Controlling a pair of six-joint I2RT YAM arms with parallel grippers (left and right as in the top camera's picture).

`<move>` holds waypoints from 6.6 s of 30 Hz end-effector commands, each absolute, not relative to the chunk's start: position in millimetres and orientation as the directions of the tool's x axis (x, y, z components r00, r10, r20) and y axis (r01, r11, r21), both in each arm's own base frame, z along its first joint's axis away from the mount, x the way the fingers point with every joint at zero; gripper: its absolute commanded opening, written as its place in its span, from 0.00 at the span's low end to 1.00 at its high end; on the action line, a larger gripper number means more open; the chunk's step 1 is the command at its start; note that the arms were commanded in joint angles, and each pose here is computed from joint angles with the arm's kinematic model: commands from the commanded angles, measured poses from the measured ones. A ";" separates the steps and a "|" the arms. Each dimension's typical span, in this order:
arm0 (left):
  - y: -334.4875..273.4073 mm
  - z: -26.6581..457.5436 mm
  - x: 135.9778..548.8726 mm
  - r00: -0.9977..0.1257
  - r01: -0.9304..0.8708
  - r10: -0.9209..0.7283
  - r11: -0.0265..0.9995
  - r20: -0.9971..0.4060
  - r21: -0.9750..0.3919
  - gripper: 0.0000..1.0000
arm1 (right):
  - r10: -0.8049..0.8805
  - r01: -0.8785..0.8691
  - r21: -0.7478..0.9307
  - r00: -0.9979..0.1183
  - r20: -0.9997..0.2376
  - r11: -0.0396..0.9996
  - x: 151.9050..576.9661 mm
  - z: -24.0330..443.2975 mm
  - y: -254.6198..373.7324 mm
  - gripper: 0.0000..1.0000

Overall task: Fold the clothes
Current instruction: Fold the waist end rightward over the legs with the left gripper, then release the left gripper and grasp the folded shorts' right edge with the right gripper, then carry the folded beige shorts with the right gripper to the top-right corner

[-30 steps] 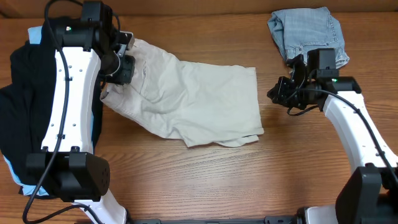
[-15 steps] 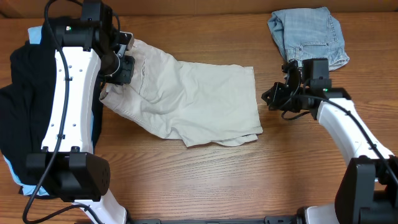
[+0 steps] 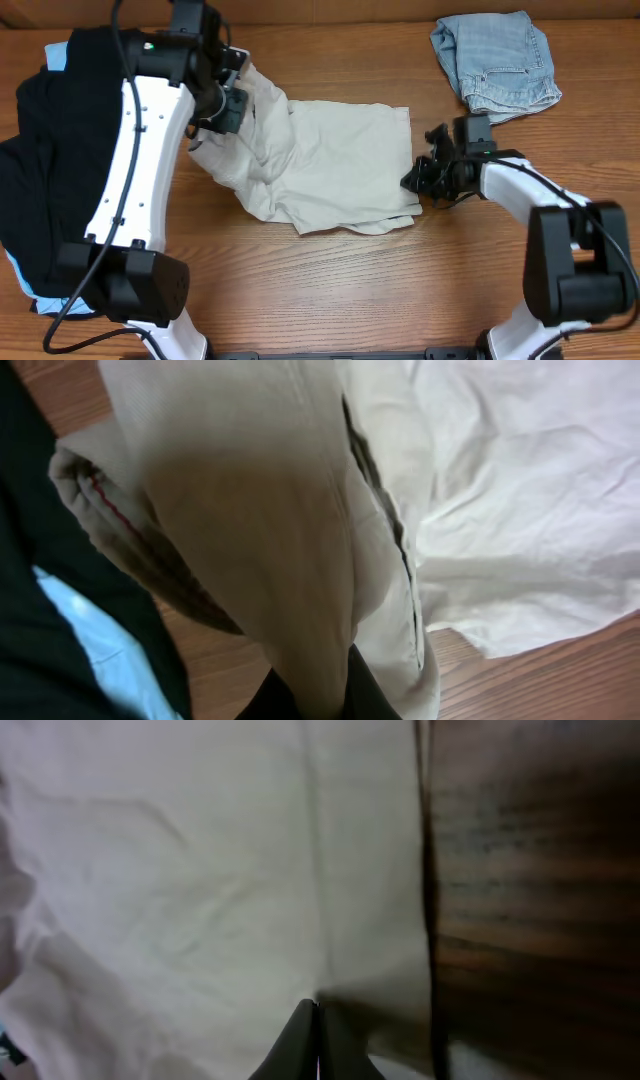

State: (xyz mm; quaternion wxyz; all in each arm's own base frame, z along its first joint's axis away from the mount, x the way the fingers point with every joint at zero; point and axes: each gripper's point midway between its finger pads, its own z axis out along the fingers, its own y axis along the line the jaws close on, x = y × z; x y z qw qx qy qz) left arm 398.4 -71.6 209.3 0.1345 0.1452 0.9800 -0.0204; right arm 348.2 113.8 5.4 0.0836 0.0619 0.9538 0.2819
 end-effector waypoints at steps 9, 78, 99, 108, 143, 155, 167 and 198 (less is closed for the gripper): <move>-175.9 236.6 396.8 -0.856 0.389 0.306 0.912 -0.416 -0.129 0.04 | 0.186 0.119 0.545 -0.980 -0.069 0.830 341.9 -9.0 115.1 0.04; -150.4 261.2 419.1 -0.888 0.353 0.305 0.932 -0.345 -0.083 1.00 | 0.122 0.049 0.218 -0.934 -0.336 0.975 375.5 -4.8 122.0 0.83; -148.2 258.7 412.7 -0.897 0.350 0.309 0.933 -0.317 -0.082 1.00 | 0.159 -0.103 0.730 -0.947 -0.280 0.676 411.3 93.4 173.8 0.04; -148.2 258.6 412.5 -0.897 0.350 0.309 0.933 -0.316 -0.082 1.00 | 0.329 0.049 0.684 -0.901 -0.285 0.728 447.7 111.3 117.7 0.04; -149.6 258.5 415.1 -0.896 0.348 0.304 0.933 -0.324 -0.086 1.00 | 0.144 0.094 0.434 -0.986 -0.083 0.896 398.5 -17.6 168.3 0.11; -149.4 254.3 414.8 -0.900 0.348 0.307 0.934 -0.309 -0.086 1.00 | 0.179 0.065 0.754 -0.981 -0.071 0.654 428.9 42.8 174.6 0.04; -149.4 254.3 414.6 -0.901 0.347 0.306 0.934 -0.308 -0.086 1.00 | 0.227 -0.133 0.846 -0.931 -0.285 0.517 446.0 188.8 147.9 0.04; -150.7 255.3 418.5 -0.901 0.334 0.289 0.938 -0.323 -0.091 1.00 | 0.837 -0.107 0.858 -0.185 -0.514 0.503 574.7 339.4 -96.3 0.04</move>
